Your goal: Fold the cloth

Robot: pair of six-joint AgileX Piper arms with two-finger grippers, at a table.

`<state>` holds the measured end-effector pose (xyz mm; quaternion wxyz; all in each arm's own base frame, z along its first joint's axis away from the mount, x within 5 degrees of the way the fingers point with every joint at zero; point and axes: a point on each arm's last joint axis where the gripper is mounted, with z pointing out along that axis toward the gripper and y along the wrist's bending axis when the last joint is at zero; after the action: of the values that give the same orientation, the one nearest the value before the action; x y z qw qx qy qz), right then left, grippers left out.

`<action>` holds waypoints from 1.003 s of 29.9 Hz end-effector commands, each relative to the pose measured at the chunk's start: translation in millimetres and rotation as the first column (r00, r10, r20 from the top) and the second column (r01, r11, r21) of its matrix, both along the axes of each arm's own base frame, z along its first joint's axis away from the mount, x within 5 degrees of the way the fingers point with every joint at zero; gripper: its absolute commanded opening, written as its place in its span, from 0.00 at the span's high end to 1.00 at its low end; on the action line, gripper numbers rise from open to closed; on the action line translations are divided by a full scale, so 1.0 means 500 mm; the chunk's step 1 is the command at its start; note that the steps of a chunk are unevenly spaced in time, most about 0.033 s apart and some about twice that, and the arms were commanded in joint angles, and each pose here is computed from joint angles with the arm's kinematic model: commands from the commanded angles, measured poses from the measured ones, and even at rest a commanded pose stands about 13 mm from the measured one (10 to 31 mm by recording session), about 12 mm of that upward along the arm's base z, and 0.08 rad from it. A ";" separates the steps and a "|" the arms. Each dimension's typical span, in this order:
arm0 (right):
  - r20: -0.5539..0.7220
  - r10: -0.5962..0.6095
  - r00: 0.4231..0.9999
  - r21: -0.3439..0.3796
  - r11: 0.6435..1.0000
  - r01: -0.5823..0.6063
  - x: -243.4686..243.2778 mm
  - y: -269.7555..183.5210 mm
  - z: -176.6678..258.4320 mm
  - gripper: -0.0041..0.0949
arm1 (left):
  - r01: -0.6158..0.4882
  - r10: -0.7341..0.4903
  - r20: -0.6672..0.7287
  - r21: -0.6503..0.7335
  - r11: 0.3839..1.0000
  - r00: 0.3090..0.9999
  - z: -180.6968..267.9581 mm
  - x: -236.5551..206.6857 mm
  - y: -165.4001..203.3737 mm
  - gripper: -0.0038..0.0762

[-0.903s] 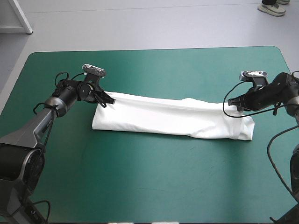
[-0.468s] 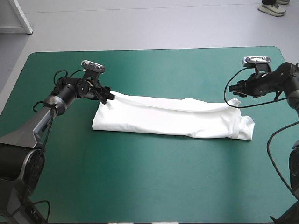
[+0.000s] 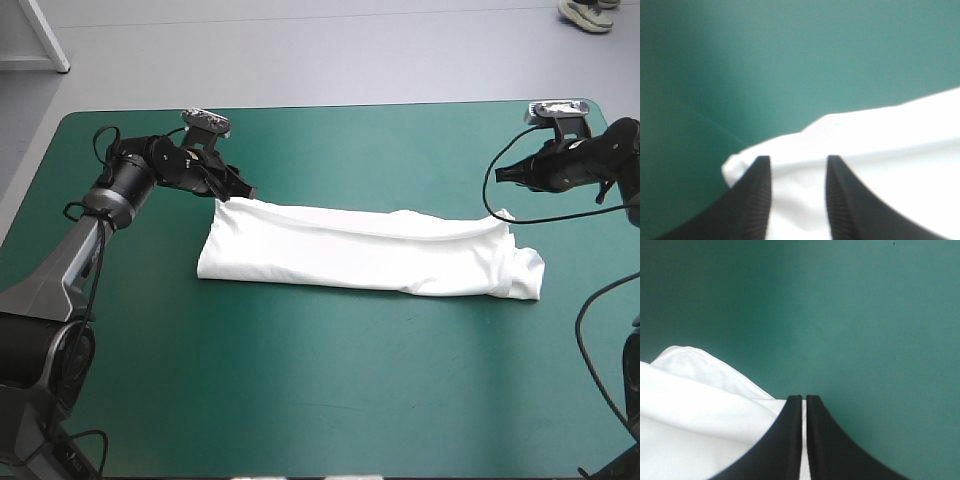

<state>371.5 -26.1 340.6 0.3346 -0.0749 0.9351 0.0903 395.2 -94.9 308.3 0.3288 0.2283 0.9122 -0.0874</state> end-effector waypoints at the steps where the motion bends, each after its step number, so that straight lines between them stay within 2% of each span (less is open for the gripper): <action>1: 0.163 -0.031 0.986 -0.029 0.999 0.037 -0.041 -0.002 0.097 0.96 | 0.119 -0.113 0.061 -0.122 0.985 0.992 0.073 -0.036 -0.033 0.92; 5: 0.190 -0.055 0.980 -0.055 0.996 0.066 -0.074 -0.006 0.131 0.96 | 0.190 -0.186 0.039 -0.167 0.967 0.982 0.075 -0.055 -0.083 0.93; 7: 0.197 -0.069 0.978 -0.046 0.996 0.079 -0.092 -0.012 0.140 0.96 | 0.230 -0.226 0.045 -0.171 0.958 0.973 0.074 -0.066 -0.117 0.93; 13: 0.157 -0.166 0.974 -0.036 0.984 0.173 -0.152 -0.062 0.113 0.96 | 0.315 -0.312 0.049 -0.186 0.931 0.949 0.047 -0.086 -0.215 0.93; 19: 0.112 -0.255 0.960 0.076 0.966 0.248 -0.215 -0.083 0.038 0.96 | 0.314 -0.336 -0.050 -0.245 0.917 0.941 -0.026 -0.075 -0.272 0.93; 23: 0.082 -0.263 0.961 0.089 0.963 0.255 -0.239 -0.073 -0.004 0.96 | 0.300 -0.329 -0.076 -0.263 0.917 0.941 -0.064 -0.063 -0.292 0.93; 26: 0.043 -0.257 0.966 0.088 0.964 0.252 -0.246 -0.070 -0.029 0.91 | 0.301 -0.329 -0.074 -0.256 0.919 0.941 -0.080 -0.061 -0.306 0.93; 30: 0.045 -0.245 0.969 0.079 0.967 0.241 -0.246 -0.070 -0.036 0.76 | 0.304 -0.333 -0.083 -0.251 0.919 0.939 -0.100 -0.060 -0.320 0.93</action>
<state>249.2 -59.5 306.6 0.3259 0.0496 0.9398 0.0902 368.1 -247.8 228.0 0.2307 0.3379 0.8804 -0.2396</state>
